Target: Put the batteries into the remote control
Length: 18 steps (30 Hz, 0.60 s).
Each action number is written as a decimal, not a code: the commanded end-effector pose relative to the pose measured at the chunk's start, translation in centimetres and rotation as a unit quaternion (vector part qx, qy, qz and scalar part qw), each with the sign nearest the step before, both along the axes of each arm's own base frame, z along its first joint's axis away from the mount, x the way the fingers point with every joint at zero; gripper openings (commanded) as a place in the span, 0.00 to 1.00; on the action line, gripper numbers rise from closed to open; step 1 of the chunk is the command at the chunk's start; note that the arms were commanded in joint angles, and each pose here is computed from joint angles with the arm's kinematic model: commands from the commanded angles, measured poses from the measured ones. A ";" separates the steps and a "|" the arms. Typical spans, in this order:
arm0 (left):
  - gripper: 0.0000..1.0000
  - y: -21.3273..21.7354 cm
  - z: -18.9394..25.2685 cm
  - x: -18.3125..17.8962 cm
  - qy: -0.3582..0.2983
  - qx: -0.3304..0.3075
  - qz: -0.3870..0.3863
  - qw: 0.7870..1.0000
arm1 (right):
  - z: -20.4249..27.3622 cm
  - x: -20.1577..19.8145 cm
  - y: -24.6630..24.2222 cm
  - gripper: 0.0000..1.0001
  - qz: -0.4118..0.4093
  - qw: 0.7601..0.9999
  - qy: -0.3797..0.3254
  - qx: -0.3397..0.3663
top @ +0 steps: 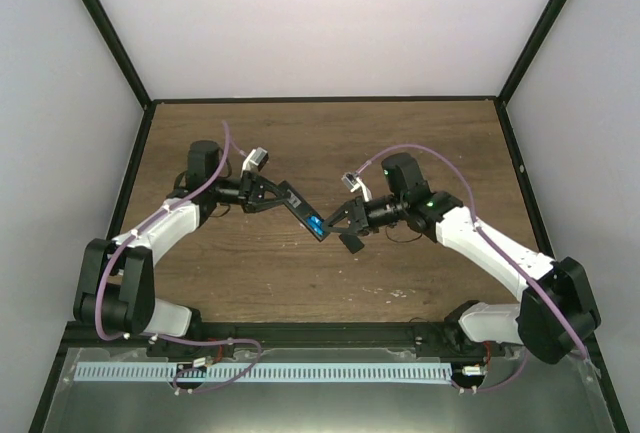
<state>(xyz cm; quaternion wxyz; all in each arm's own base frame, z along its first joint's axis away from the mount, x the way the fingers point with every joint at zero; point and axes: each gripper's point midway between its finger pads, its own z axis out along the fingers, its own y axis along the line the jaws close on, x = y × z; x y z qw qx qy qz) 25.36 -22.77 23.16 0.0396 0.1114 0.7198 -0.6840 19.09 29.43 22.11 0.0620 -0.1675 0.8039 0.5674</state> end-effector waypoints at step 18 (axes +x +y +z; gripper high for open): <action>0.00 -0.3 0.3 0.7 -0.023 0.007 0.001 1.000 | 3.5 0.1 0.5 0.21 0.022 0.998 -0.045 0.030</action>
